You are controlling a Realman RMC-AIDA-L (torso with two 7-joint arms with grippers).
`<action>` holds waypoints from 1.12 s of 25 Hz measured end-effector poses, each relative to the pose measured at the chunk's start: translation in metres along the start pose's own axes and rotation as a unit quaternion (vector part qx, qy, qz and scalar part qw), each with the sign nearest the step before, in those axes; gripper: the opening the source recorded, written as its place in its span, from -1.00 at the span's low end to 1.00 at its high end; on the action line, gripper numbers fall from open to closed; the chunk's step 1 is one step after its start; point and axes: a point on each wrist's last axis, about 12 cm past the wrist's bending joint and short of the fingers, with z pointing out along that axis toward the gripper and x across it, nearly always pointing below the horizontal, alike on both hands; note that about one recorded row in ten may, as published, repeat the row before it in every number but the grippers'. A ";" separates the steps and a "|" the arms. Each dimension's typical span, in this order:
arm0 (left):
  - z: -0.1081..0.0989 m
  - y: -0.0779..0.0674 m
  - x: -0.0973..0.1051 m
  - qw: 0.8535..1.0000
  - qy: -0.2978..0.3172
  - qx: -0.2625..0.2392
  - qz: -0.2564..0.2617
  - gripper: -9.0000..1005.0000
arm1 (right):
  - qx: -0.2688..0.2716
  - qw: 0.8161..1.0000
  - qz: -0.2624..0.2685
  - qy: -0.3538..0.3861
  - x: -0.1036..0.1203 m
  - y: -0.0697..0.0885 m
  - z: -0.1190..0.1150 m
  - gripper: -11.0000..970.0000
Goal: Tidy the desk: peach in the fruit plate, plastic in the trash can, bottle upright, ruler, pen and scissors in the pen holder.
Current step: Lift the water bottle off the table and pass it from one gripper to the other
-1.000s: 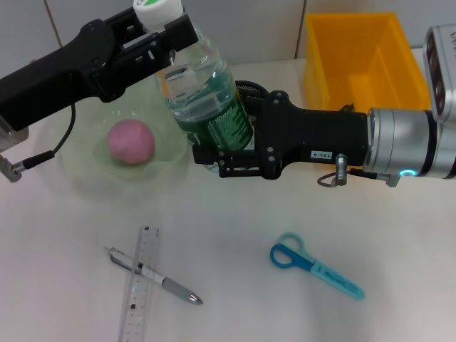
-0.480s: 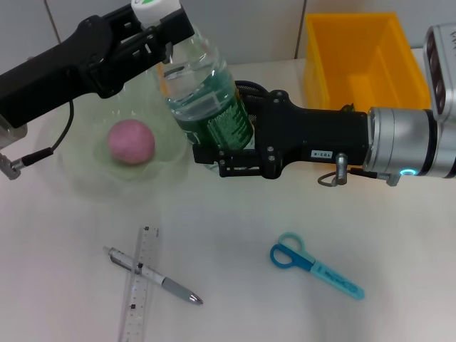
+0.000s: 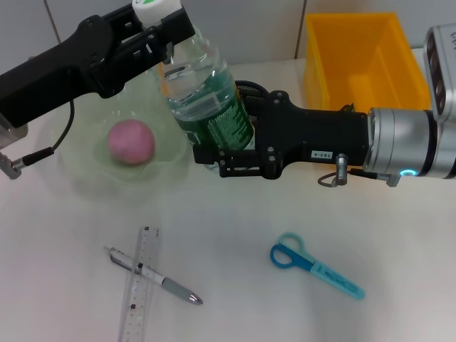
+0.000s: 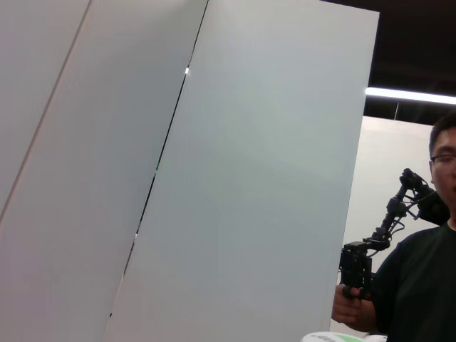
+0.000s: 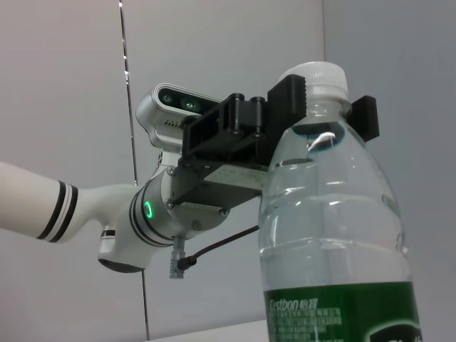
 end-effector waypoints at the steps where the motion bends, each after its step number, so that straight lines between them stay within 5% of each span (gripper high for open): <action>1: 0.000 0.000 0.000 1.000 -0.001 0.001 0.000 -0.09 | 0.000 1.000 0.000 0.000 0.000 0.000 0.000 0.59; 28: 0.001 0.000 -0.001 1.000 -0.003 0.001 0.006 -0.09 | -0.004 1.000 0.008 0.004 0.001 -0.004 0.006 0.59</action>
